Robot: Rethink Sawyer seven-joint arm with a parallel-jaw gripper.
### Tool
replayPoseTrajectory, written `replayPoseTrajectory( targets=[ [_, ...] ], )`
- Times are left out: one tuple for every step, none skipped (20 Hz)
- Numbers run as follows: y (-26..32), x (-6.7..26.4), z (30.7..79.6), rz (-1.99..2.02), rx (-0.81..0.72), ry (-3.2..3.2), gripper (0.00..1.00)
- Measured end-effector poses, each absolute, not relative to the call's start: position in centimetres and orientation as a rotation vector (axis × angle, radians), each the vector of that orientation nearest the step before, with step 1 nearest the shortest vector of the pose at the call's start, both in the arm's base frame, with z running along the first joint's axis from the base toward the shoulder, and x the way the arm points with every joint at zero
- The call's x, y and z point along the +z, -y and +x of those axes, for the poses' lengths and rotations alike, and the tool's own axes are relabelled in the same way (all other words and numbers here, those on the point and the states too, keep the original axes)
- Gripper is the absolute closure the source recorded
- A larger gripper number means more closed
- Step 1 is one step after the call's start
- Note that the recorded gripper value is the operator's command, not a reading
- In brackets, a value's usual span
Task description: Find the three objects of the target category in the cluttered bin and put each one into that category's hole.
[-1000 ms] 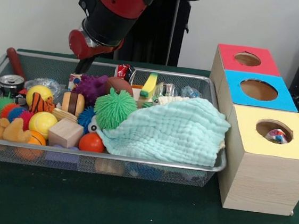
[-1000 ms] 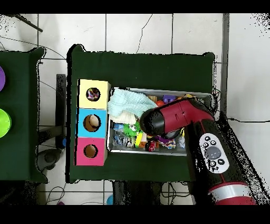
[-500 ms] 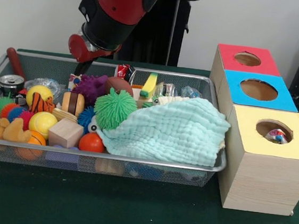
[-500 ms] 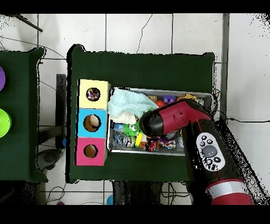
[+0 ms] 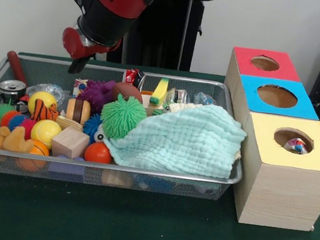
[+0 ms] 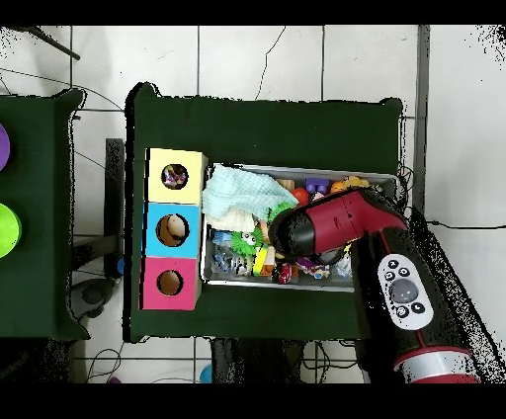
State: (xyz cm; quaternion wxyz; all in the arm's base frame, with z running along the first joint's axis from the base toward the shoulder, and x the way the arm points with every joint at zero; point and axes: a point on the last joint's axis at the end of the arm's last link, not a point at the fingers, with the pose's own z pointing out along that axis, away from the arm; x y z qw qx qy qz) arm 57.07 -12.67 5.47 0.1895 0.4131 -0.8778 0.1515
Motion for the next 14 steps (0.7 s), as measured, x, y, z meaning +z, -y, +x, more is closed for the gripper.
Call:
replayPoseTrajectory(
  targets=[
    [13.0, 5.7, 57.1, 1.154, 0.43, 2.47, 1.0],
    [13.3, 5.8, 57.0, 1.149, 0.433, 2.472, 1.0],
    [13.6, 6.0, 57.0, 1.141, 0.437, 2.476, 1.0],
    [13.8, 6.1, 57.0, 1.137, 0.439, 2.478, 1.0],
    [14.1, 6.3, 57.0, 1.13, 0.442, 2.48, 1.0],
    [14.3, 6.3, 57.0, 1.126, 0.442, 2.482, 1.0],
    [14.4, 6.4, 57.0, 1.123, 0.443, 2.484, 1.0],
    [14.8, 6.5, 56.9, 1.116, 0.443, 2.487, 1.0],
    [15.0, 6.5, 56.8, 1.112, 0.442, 2.488, 1.0],
    [15.1, 6.5, 56.8, 1.109, 0.441, 2.489, 1.0],
    [15.2, 6.4, 56.7, 1.107, 0.44, 2.49, 1.0],
    [15.3, 6.4, 56.7, 1.103, 0.438, 2.491, 1.0],
    [15.7, 6.4, 56.5, 1.093, 0.434, 2.494, 1.0],
    [15.9, 6.4, 56.4, 1.089, 0.432, 2.495, 1.0]
  ],
)
